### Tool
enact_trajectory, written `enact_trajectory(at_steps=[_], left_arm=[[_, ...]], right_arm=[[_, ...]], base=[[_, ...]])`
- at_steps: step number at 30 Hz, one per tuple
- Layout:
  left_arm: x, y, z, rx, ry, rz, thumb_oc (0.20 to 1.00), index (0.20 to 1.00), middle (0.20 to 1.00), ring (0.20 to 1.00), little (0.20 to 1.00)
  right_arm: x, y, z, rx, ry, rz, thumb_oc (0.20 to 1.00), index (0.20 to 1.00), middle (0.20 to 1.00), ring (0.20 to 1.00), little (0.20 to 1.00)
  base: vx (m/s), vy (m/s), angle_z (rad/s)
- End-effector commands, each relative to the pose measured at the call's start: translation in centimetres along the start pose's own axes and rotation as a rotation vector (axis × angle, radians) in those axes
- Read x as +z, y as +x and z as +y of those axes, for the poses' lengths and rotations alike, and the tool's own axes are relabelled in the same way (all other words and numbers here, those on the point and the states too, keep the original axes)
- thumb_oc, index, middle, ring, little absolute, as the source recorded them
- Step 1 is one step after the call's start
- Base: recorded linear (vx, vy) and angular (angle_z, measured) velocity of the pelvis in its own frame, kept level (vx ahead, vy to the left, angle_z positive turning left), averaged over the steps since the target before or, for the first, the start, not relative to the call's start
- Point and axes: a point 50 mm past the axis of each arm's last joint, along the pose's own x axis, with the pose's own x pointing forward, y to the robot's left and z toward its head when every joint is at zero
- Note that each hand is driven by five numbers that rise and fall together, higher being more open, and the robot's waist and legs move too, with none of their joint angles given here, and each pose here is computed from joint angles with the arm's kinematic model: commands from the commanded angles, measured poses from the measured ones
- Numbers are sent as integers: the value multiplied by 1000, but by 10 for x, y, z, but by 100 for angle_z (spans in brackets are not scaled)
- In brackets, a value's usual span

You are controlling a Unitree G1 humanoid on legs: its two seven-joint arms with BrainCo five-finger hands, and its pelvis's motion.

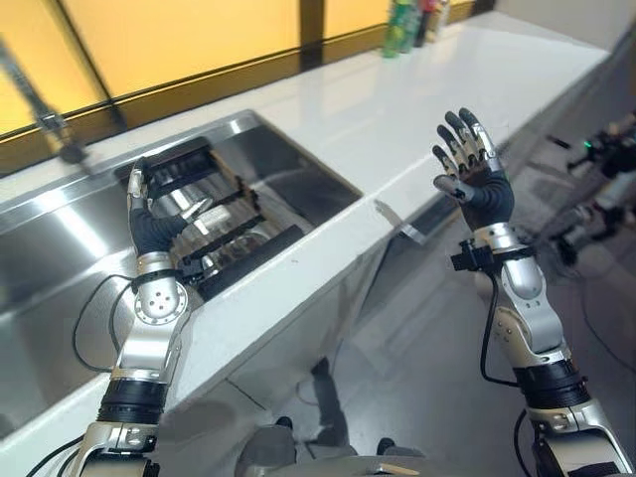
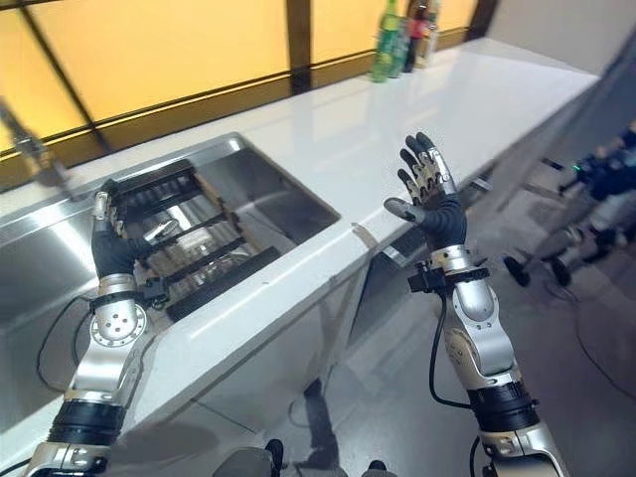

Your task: Pick up plates and place into dishwasher.

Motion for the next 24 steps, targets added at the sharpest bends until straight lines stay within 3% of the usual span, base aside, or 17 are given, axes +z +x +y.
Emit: enact_trajectory(at_steps=[1,8,13,19,24], left_arm=[[22,-3,-4,-40,-38,-129,1000,1000,1000,1000,1000],[24,-12,8,-1,-62,-132,1000,1000,1000,1000,1000],[28,-14,13,1,-121,-133,1000,1000,1000,1000,1000],[29,-18,3,-65,-214,-107,1000,1000,1000,1000,1000],[34,-10,-28,-176,-304,-94,1000,1000,1000,1000,1000]], right_arm=[[27,8,2,19,0,-129,1000,1000,1000,1000,1000],[24,7,-2,50,19,-55,1000,1000,1000,1000,1000],[16,16,15,97,15,-20,1000,1000,1000,1000,1000],[8,21,22,95,17,33,1000,1000,1000,1000,1000],[0,14,9,19,-23,77,1000,1000,1000,1000,1000]], base=[[112,-167,102],[60,-156,69],[32,-146,30],[-15,-102,37],[-36,35,95]])
